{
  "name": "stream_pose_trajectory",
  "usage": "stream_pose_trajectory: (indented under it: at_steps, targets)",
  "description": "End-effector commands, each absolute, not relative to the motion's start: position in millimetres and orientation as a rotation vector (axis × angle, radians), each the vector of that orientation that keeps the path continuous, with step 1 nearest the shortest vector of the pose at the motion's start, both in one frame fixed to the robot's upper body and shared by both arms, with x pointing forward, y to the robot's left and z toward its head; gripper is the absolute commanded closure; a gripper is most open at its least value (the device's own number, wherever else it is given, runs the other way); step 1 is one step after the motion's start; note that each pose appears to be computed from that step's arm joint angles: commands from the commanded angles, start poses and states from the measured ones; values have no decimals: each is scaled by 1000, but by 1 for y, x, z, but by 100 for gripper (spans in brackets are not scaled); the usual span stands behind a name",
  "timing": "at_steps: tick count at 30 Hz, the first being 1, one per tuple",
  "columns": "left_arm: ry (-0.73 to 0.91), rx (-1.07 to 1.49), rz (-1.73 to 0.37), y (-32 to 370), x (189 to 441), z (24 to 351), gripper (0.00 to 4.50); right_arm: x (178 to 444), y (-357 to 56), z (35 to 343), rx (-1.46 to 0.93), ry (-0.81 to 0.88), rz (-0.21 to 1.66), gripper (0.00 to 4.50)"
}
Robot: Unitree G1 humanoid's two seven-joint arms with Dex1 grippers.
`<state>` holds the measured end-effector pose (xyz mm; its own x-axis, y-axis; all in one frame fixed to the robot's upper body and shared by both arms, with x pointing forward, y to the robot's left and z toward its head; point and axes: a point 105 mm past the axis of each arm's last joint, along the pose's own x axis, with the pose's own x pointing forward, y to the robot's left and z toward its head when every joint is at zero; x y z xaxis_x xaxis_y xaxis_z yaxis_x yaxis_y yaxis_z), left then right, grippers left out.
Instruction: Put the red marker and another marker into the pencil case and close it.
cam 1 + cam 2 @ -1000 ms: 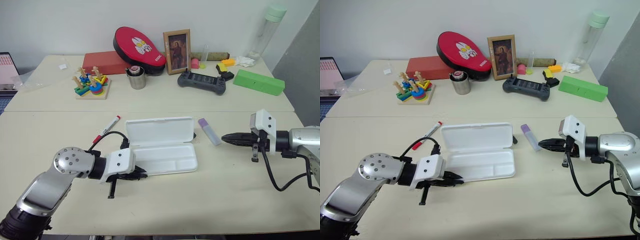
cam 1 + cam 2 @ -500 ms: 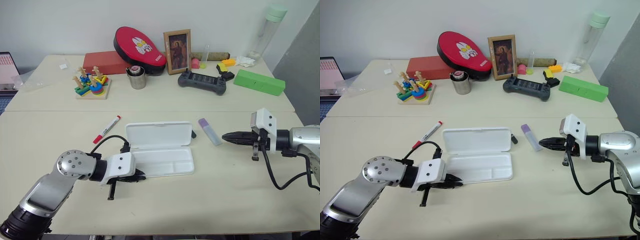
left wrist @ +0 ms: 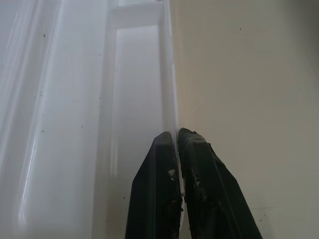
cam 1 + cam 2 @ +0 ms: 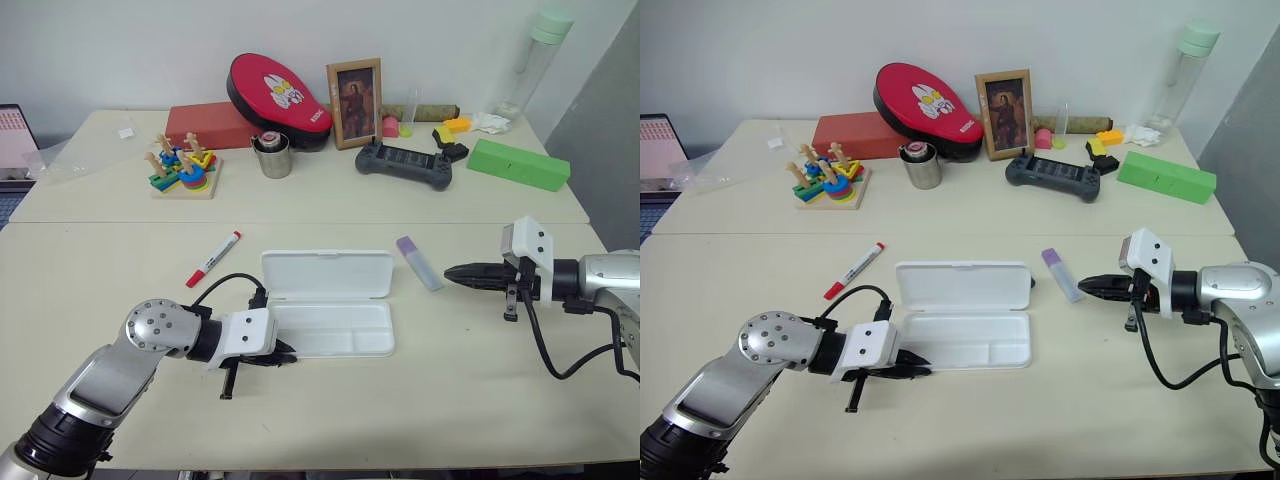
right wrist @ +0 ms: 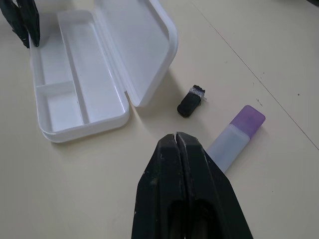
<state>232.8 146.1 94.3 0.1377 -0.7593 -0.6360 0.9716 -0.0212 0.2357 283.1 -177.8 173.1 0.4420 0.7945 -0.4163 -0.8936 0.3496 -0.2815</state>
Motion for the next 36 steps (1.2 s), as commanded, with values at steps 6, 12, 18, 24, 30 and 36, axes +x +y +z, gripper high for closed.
stream_pose_trajectory:
  at_steps: [6,12,18,24,30,36]
  targets:
    - [332,751,-1438,141,231,96,446,283,-177,185,-559,181,1102,450]
    - [330,750,-1438,141,231,97,446,283,-178,185,-560,182,1100,450]
    - [333,752,-1438,140,231,97,446,284,-178,185,-561,182,1099,450]
    - [332,749,-1456,140,229,97,449,284,-178,185,-563,181,1097,450]
    - [349,739,-1469,140,227,97,449,284,-178,185,-564,182,1093,450]
    - [329,755,-1451,139,230,98,449,284,-178,185,-565,182,1094,450]
